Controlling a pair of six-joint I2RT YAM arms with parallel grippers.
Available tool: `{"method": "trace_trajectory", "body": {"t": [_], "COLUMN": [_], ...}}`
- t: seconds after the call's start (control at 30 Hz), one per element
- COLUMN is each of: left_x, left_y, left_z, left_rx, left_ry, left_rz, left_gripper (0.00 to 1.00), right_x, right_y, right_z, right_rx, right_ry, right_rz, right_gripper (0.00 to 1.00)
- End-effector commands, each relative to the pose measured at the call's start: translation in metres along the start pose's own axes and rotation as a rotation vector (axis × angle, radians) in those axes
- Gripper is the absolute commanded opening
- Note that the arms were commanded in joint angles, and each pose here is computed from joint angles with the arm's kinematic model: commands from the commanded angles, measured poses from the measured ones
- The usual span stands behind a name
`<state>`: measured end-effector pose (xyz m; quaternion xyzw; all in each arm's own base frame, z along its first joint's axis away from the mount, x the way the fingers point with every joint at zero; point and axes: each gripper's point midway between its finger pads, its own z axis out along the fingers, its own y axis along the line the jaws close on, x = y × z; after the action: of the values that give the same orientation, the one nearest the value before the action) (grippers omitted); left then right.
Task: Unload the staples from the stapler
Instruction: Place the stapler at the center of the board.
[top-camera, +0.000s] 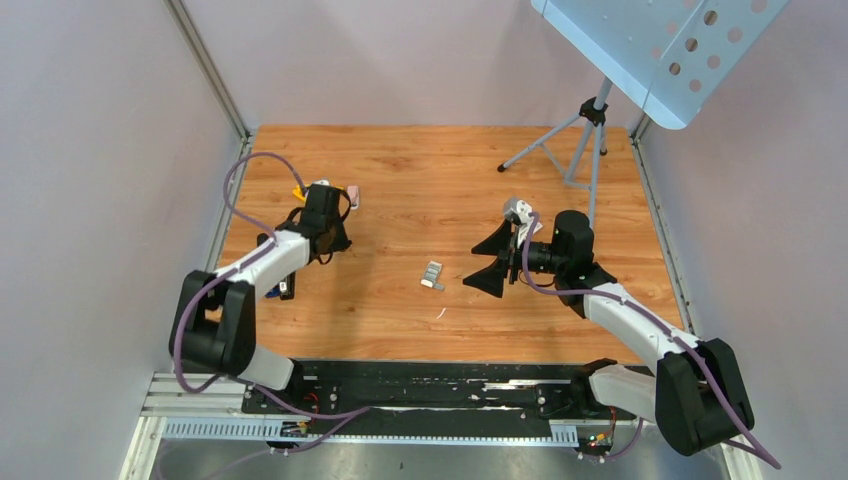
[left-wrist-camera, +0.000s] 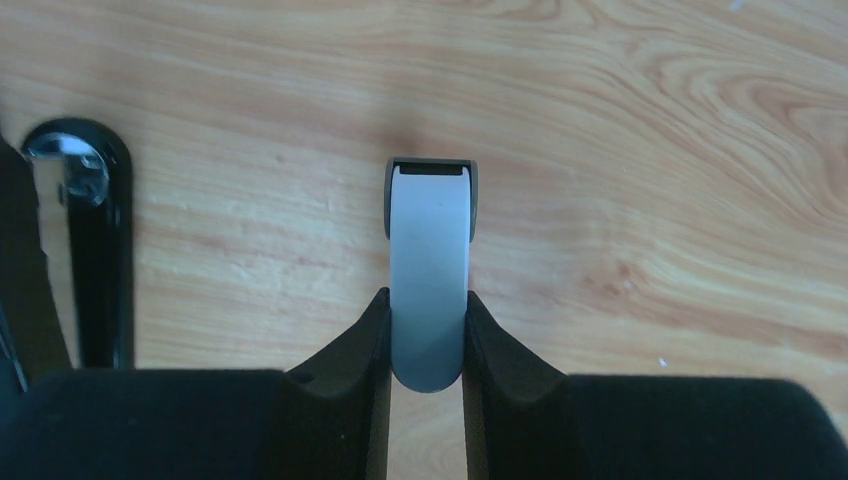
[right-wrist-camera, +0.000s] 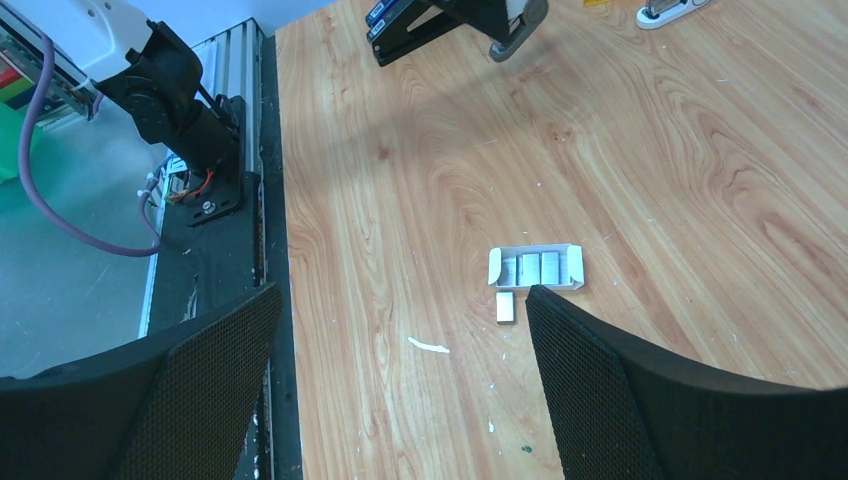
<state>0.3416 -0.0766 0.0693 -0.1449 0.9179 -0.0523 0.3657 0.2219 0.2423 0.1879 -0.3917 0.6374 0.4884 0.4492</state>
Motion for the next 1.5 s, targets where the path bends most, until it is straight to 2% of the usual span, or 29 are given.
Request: {"method": "trace_trajectory", "body": {"t": [0.0,0.33,0.5,0.67,0.7,0.83,0.87,0.9,1.0,1.23,1.47], "left_x": [-0.003,-0.024,-0.019,-0.021,-0.021,-0.028,-0.029,-0.035,-0.043,-0.083,-0.122], "left_y": [0.028,0.013,-0.004,-0.003,-0.003,-0.007,-0.007,-0.008,-0.01,-0.012,-0.019], "left_z": [0.009,0.056,0.074,0.088,0.09,0.098,0.1,0.101,0.101,0.07,0.006], "left_rx": [-0.19,-0.062,0.114,0.127,0.127,0.133,0.129,0.127,0.13,0.138,0.2], "left_ry": [0.126,0.241,0.346,0.387,0.396,0.428,0.434,0.429,0.411,0.262,0.016], "left_rz": [0.091,0.044,-0.009,0.004,0.01,0.024,0.029,0.037,0.058,0.118,0.202], "left_gripper": [0.0,0.0,0.0,0.01,0.03,0.24,0.31,0.39,0.46,0.51,0.54], "right_x": [0.002,0.002,0.003,0.002,0.002,0.002,0.002,0.002,0.002,0.004,0.004], "right_y": [-0.001,-0.003,-0.004,-0.005,-0.005,-0.005,-0.004,-0.005,-0.005,-0.005,-0.005], "right_z": [-0.004,-0.007,-0.007,-0.006,-0.006,-0.006,-0.006,-0.006,-0.007,-0.007,-0.007], "right_rx": [0.014,0.027,0.03,0.031,0.03,0.029,0.028,0.029,0.03,0.032,0.031], "right_ry": [-0.002,-0.007,-0.007,-0.007,-0.007,-0.007,-0.006,-0.006,-0.007,-0.008,-0.012], "right_rz": [-0.014,-0.016,-0.014,-0.014,-0.015,-0.014,-0.013,-0.013,-0.015,-0.012,-0.015], "right_gripper": [0.96,0.97,0.97,0.97,0.97,0.97,0.97,0.97,0.97,0.97,0.97]}}
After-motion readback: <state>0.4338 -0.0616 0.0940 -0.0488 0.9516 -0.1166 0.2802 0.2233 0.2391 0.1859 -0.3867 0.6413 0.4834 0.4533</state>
